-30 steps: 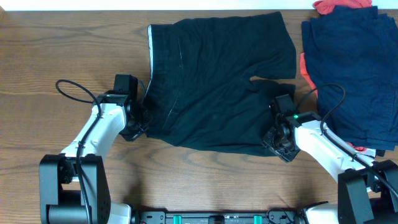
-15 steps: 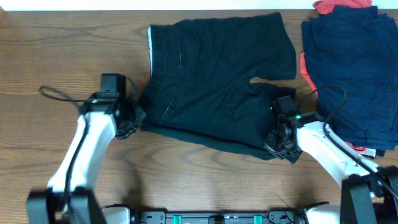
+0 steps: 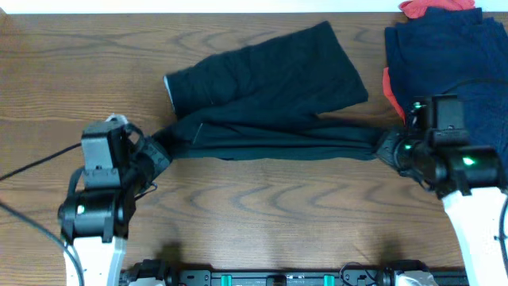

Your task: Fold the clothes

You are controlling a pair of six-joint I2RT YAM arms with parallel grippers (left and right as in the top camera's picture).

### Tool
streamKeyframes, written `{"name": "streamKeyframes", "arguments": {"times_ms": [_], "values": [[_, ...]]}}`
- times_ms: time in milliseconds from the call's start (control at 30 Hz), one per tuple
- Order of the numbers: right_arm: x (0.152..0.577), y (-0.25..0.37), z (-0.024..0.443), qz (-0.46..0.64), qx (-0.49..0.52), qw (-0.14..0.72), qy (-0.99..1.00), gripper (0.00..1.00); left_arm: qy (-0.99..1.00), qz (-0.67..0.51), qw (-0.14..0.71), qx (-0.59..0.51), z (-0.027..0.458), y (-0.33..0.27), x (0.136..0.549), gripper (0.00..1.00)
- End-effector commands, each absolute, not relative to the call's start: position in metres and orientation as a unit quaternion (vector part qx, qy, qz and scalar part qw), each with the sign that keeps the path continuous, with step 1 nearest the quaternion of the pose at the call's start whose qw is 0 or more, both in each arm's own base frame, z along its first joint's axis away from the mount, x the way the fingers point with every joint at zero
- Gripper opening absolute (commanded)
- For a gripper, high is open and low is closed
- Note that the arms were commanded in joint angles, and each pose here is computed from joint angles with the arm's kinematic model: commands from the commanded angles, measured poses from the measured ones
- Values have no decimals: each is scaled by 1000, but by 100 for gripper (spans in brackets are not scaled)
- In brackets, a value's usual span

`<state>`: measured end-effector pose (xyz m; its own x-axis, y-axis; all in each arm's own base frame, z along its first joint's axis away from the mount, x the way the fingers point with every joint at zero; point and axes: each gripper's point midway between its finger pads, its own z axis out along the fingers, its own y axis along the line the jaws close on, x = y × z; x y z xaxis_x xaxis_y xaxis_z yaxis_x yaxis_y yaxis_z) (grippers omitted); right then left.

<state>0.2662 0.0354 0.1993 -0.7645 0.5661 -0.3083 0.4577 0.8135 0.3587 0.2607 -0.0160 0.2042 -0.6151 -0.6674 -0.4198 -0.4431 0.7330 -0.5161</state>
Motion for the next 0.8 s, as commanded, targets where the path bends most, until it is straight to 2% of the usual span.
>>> {"name": "streamKeyframes", "arguments": {"times_ms": [0,200,367,567,767], "values": [[266,3,232,71,259,269,925,1,866,-143,348,-330,220,6,253,6],[254,2,266,72,229,304,922,1,863,-147,354,-328,228,3,229,6],[269,0,287,72,211,354,908,1,862,-148,357,-329,230,3,216,6],[330,6,292,77,167,401,897,1,864,-136,351,-335,226,6,218,6],[412,21,260,100,121,414,896,1,869,-79,334,-357,212,25,223,6]]}}
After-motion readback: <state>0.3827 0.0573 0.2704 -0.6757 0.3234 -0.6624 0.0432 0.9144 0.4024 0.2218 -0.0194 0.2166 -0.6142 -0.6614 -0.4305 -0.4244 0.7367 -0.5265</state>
